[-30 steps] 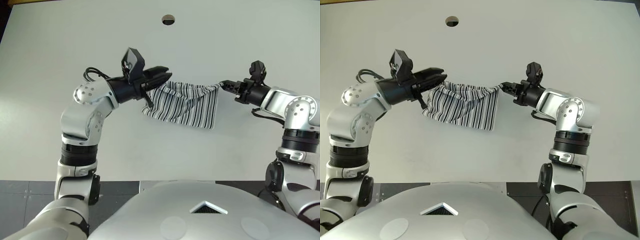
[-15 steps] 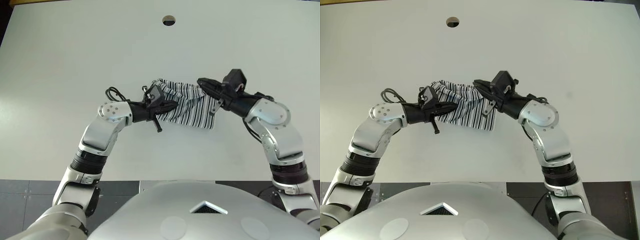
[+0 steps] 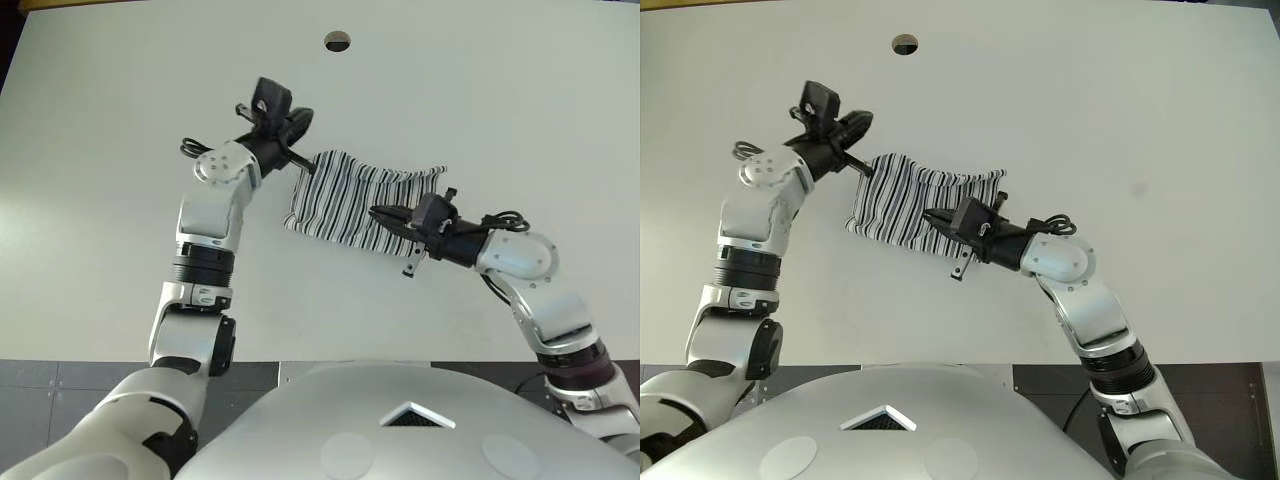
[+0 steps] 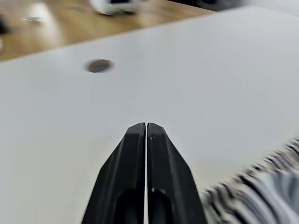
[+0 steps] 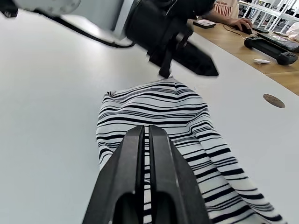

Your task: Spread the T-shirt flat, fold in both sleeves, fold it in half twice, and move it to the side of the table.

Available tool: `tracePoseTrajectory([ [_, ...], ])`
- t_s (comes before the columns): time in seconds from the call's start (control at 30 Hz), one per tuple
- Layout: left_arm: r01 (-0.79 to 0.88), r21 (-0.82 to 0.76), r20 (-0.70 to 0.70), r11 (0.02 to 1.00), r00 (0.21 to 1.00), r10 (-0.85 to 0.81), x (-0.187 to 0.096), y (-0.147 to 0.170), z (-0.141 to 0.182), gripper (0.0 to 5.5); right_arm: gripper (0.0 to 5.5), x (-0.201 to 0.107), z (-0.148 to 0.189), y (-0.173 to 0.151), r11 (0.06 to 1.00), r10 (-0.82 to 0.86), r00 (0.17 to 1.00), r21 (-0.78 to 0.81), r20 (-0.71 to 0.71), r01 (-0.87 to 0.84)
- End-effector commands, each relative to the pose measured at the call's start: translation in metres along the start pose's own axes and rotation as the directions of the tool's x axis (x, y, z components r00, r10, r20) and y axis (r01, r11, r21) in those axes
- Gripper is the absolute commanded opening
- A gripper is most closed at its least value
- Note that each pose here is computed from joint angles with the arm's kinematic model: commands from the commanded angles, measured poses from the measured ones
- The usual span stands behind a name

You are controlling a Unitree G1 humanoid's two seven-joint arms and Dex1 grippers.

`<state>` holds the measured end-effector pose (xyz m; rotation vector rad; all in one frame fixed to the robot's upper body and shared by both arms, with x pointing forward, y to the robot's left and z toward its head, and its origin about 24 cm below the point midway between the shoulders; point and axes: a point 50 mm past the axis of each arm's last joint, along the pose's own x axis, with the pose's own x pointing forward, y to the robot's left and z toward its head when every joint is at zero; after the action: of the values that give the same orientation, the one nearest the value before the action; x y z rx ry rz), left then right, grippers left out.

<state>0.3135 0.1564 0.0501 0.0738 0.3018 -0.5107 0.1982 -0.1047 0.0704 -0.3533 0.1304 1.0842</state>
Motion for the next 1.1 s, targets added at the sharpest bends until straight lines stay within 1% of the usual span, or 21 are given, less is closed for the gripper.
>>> tracePoseTrajectory([
  [0.03,-0.073,0.003,0.140,0.997,0.988,0.072,-0.013,0.014,0.018,0.10,0.15,0.019,0.000,-0.012,0.989,-0.098,0.995,-0.111,-0.027,0.095],
  [0.13,-0.101,0.010,0.296,0.995,0.950,0.093,-0.032,0.018,0.038,0.10,0.15,0.034,-0.002,-0.014,0.979,-0.132,0.990,-0.164,-0.046,0.123],
  [0.2,-0.114,0.034,0.360,0.993,0.928,0.095,-0.046,0.017,0.046,0.10,0.15,0.044,-0.005,-0.016,0.963,-0.157,0.985,-0.234,-0.066,0.138],
  [0.27,-0.124,0.053,0.389,0.991,0.916,0.094,-0.055,0.014,0.050,0.10,0.15,0.055,-0.012,-0.017,0.942,-0.169,0.980,-0.308,-0.103,0.131],
  [0.37,-0.130,0.053,0.408,0.990,0.908,0.097,-0.064,0.011,0.052,0.10,0.15,0.067,-0.029,-0.012,0.910,-0.159,0.971,-0.409,-0.178,0.073],
  [0.5,-0.138,0.037,0.424,0.990,0.899,0.110,-0.071,0.009,0.053,0.10,0.15,0.067,-0.045,-0.009,0.837,-0.143,0.953,-0.546,-0.268,-0.028],
  [0.6,-0.151,0.018,0.431,0.988,0.893,0.128,-0.074,0.010,0.054,0.10,0.15,0.052,-0.065,-0.008,0.760,-0.114,0.912,-0.626,-0.394,-0.176],
  [0.73,-0.157,0.004,0.435,0.988,0.890,0.139,-0.074,0.010,0.054,0.10,0.15,0.022,-0.087,-0.016,0.694,-0.126,0.830,-0.646,-0.544,-0.318],
  [0.77,-0.155,0.005,0.435,0.988,0.890,0.138,-0.074,0.009,0.054,0.10,0.15,0.010,-0.093,-0.021,0.691,-0.141,0.801,-0.637,-0.581,-0.341],
  [0.83,-0.155,0.006,0.434,0.988,0.890,0.137,-0.074,0.008,0.053,0.10,0.15,-0.025,-0.106,-0.036,0.714,-0.183,0.722,-0.594,-0.668,-0.369],
  [0.93,-0.161,0.001,0.433,0.987,0.890,0.145,-0.075,0.008,0.052,0.10,0.15,-0.073,-0.116,-0.058,0.741,-0.251,0.612,-0.555,-0.750,-0.377],
  [1.03,-0.167,-0.005,0.431,0.986,0.889,0.153,-0.077,0.009,0.050,0.10,0.15,-0.110,-0.118,-0.079,0.756,-0.325,0.534,-0.553,-0.781,-0.349],
  [1.1,-0.164,-0.009,0.426,0.986,0.892,0.152,-0.077,0.009,0.048,0.10,0.15,-0.126,-0.119,-0.093,0.779,-0.371,0.513,-0.560,-0.774,-0.282],
])
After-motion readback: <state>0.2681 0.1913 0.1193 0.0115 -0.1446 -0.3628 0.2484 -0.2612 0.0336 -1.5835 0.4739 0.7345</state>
